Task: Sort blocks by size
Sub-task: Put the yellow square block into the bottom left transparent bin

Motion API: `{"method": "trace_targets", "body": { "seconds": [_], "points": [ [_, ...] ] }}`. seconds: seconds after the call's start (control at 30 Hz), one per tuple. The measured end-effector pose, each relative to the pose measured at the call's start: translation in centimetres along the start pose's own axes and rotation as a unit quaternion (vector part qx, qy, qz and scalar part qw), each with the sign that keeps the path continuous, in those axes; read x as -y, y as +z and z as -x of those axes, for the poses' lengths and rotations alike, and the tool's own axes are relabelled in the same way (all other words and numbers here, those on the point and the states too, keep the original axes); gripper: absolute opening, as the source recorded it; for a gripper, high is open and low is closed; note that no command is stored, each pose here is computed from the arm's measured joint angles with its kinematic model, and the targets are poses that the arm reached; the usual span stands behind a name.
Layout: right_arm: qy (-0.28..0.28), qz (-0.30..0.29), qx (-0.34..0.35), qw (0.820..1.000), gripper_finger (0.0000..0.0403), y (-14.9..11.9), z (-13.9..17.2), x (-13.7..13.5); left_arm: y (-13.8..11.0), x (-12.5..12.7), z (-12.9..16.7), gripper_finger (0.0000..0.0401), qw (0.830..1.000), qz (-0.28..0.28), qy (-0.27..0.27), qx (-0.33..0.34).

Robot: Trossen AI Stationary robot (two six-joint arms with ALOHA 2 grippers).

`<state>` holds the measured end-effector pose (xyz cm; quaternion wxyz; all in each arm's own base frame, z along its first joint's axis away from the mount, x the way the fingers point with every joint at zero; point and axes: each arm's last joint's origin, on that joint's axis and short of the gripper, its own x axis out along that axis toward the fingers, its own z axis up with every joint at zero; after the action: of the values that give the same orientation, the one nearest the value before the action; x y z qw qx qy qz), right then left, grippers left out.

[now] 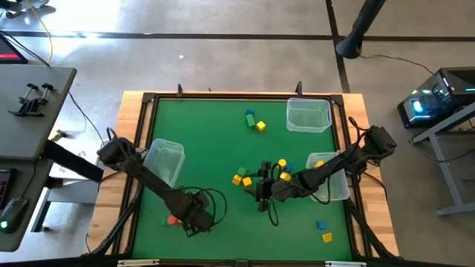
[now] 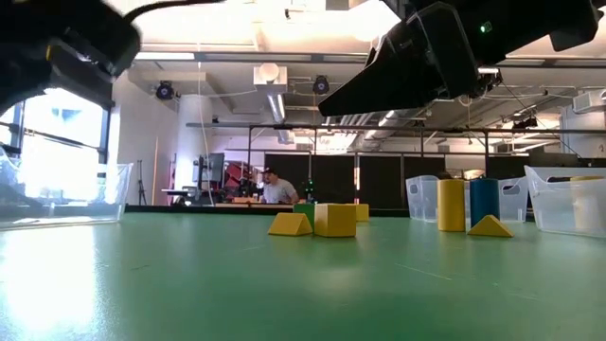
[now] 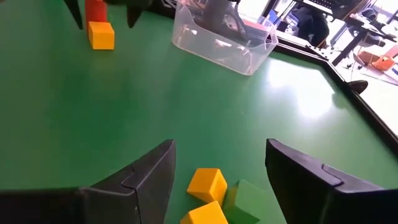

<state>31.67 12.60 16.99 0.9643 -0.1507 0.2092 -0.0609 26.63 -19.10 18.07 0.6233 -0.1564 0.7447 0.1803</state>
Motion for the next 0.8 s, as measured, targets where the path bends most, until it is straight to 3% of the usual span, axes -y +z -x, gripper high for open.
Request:
{"method": "trace_targets", "body": {
  "seconds": [0.5,0.63,0.8],
  "points": [
    [0.01,-0.037,0.0,0.999,0.0238,0.0,0.5,-0.8,-0.6,-0.9,-3.4,0.0253,0.998,-0.021,-0.016,-0.052],
    [0.01,-0.038,0.0,0.999,0.0238,0.0,0.5,-0.8,-0.6,-0.9,-3.7,0.0212,0.998,-0.027,-0.02,-0.052],
    [0.01,-0.036,0.0,0.999,0.0238,0.0,0.5,-0.8,-0.7,-1.1,-4.1,0.0134,0.997,-0.031,-0.024,-0.059]
  ]
}}
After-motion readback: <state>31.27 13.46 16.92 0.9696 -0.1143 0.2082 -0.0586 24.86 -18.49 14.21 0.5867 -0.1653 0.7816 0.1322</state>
